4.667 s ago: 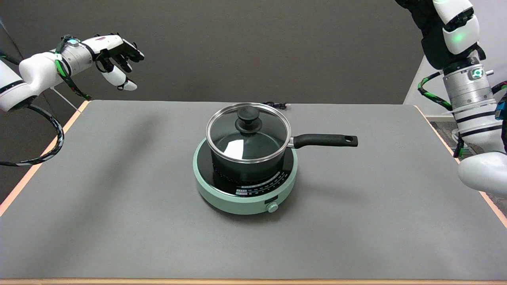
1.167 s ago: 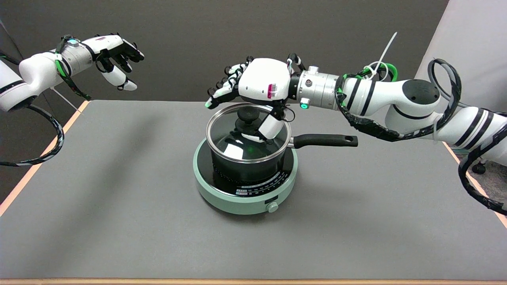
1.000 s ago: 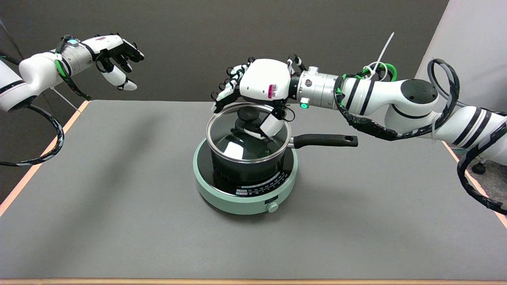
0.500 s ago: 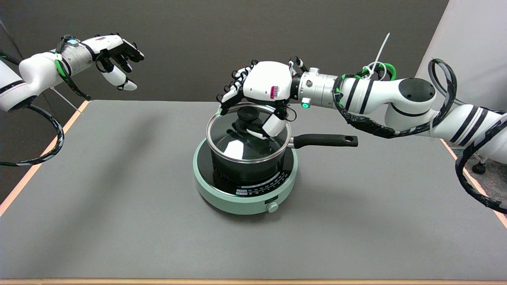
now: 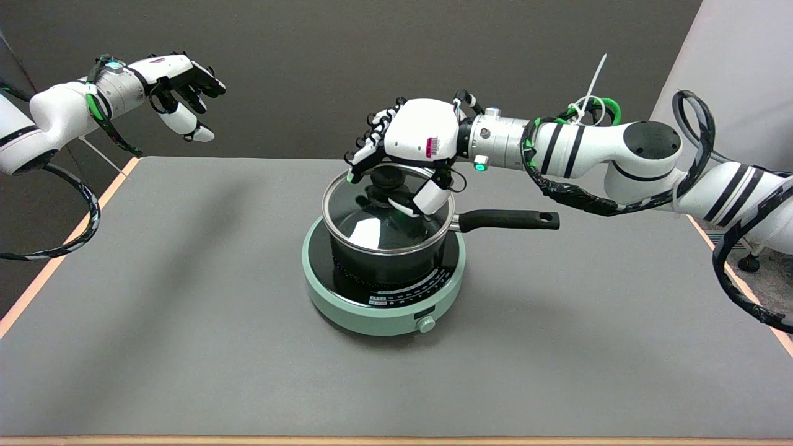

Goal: Pick up the pot lid.

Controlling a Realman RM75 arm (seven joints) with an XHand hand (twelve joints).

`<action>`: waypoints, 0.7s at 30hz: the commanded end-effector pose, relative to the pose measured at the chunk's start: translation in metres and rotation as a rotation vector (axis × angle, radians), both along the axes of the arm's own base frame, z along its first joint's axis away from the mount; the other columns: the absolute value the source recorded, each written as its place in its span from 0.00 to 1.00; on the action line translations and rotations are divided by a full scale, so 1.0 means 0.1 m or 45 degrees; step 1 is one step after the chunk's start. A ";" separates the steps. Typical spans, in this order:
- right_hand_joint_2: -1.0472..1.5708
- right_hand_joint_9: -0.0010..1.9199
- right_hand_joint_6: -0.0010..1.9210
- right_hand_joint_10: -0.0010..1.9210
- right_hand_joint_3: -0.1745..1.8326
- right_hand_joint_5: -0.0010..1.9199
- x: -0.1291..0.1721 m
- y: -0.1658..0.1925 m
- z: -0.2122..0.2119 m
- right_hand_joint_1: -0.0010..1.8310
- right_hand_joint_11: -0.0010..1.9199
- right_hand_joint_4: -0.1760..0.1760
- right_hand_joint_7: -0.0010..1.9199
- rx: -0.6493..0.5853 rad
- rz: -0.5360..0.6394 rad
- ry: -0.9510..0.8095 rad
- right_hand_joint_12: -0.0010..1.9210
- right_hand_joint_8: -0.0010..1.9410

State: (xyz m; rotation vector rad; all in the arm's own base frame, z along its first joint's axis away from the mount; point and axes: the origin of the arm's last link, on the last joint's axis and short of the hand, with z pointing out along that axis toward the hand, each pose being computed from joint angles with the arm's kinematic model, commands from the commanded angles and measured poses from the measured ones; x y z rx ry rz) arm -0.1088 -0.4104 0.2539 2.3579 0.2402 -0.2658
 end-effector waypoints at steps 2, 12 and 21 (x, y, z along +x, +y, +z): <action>0.64 0.36 0.20 0.27 0.58 0.32 0.00 -0.03 0.11 0.49 0.24 0.92 0.38 -0.025 0.009 0.039 0.49 0.12; 0.64 0.38 0.21 0.29 0.58 0.33 -0.01 0.00 0.14 0.48 0.24 0.94 0.40 -0.029 0.003 0.047 0.49 0.14; 0.65 0.39 0.22 0.31 0.57 0.33 0.03 0.05 0.05 0.48 0.25 0.95 0.42 0.003 -0.034 -0.007 0.50 0.16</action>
